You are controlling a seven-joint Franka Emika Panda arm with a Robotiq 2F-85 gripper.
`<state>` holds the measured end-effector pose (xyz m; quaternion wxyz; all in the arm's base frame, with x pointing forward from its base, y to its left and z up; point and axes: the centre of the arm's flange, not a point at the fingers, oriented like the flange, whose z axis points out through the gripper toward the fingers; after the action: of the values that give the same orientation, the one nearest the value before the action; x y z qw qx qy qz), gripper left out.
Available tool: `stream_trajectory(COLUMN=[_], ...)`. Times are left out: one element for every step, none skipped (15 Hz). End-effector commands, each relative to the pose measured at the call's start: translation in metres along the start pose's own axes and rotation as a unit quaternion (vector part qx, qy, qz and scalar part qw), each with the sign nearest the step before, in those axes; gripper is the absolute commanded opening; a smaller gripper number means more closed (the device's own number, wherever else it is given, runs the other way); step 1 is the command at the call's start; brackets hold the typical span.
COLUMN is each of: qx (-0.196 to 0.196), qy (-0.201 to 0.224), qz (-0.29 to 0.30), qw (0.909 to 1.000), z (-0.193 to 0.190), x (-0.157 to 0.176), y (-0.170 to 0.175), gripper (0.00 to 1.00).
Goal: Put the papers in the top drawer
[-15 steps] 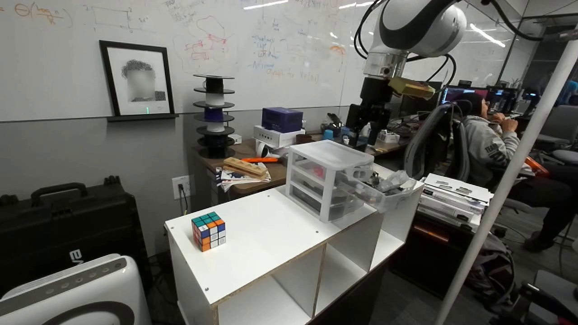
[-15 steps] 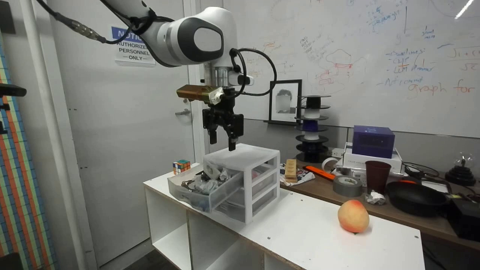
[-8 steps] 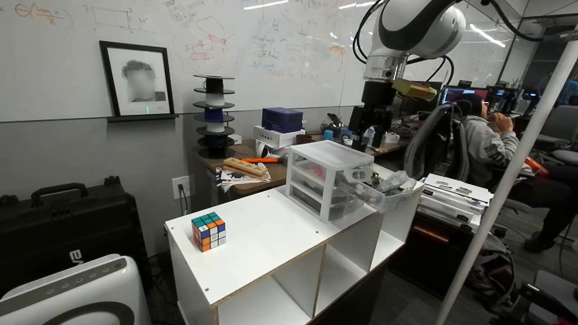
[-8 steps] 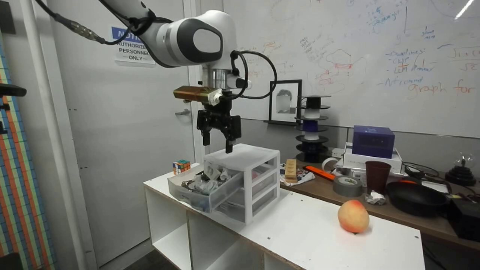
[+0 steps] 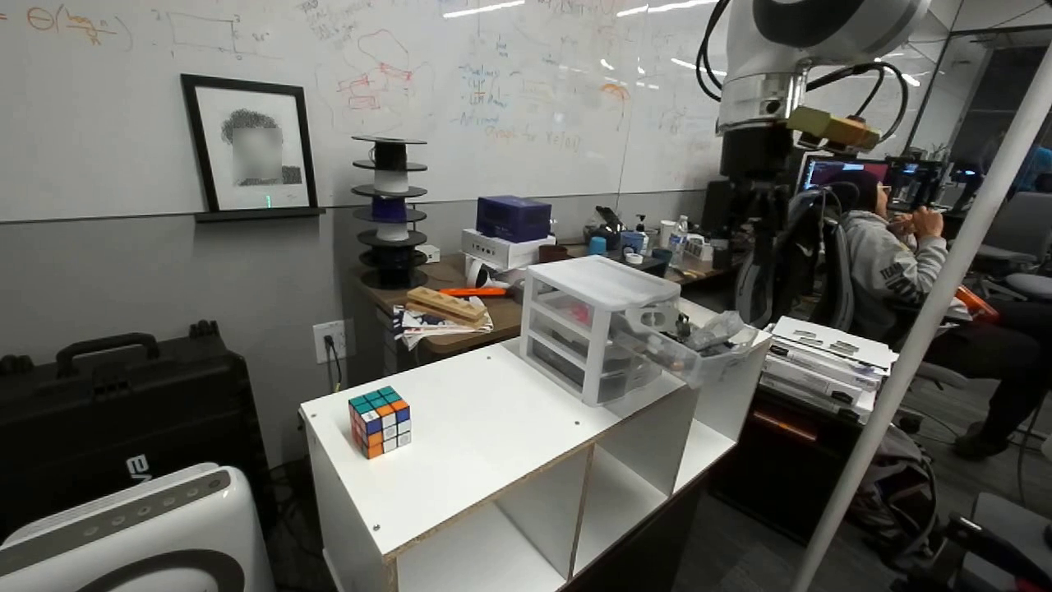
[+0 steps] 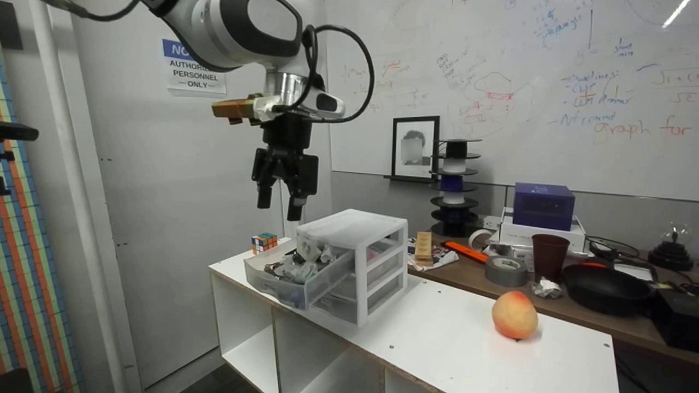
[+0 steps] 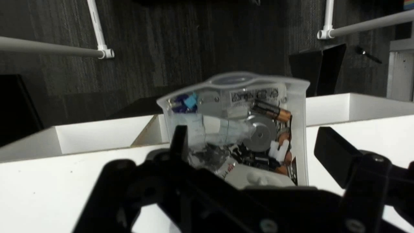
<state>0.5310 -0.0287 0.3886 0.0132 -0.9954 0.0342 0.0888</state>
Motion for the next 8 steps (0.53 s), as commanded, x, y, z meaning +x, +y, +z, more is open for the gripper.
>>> stream_trajectory(qx=[-0.021,-0.03,-0.039,-0.048,-0.057,-0.069,-0.077,-0.084], qy=[-0.022,-0.034,-0.043,-0.051,-0.054,-0.049,-0.048,-0.049], qz=[-0.004,-0.014,-0.016,-0.025,-0.035,-0.044,-0.047,-0.048], qw=[0.9995,0.9989,0.9982,0.9972,0.9963,0.9955,0.9947,0.9941], z=[-0.004,0.003,0.008,0.017,0.026,0.038,0.049,0.058], x=[-0.073,-0.088,-0.099,-0.107,-0.113,-0.115,-0.115,-0.114], y=[0.002,0.004,0.006,0.008,0.01,0.013,0.016,0.02], gripper=[1.0,1.0,1.0,1.0,1.0,1.0,1.0,1.0])
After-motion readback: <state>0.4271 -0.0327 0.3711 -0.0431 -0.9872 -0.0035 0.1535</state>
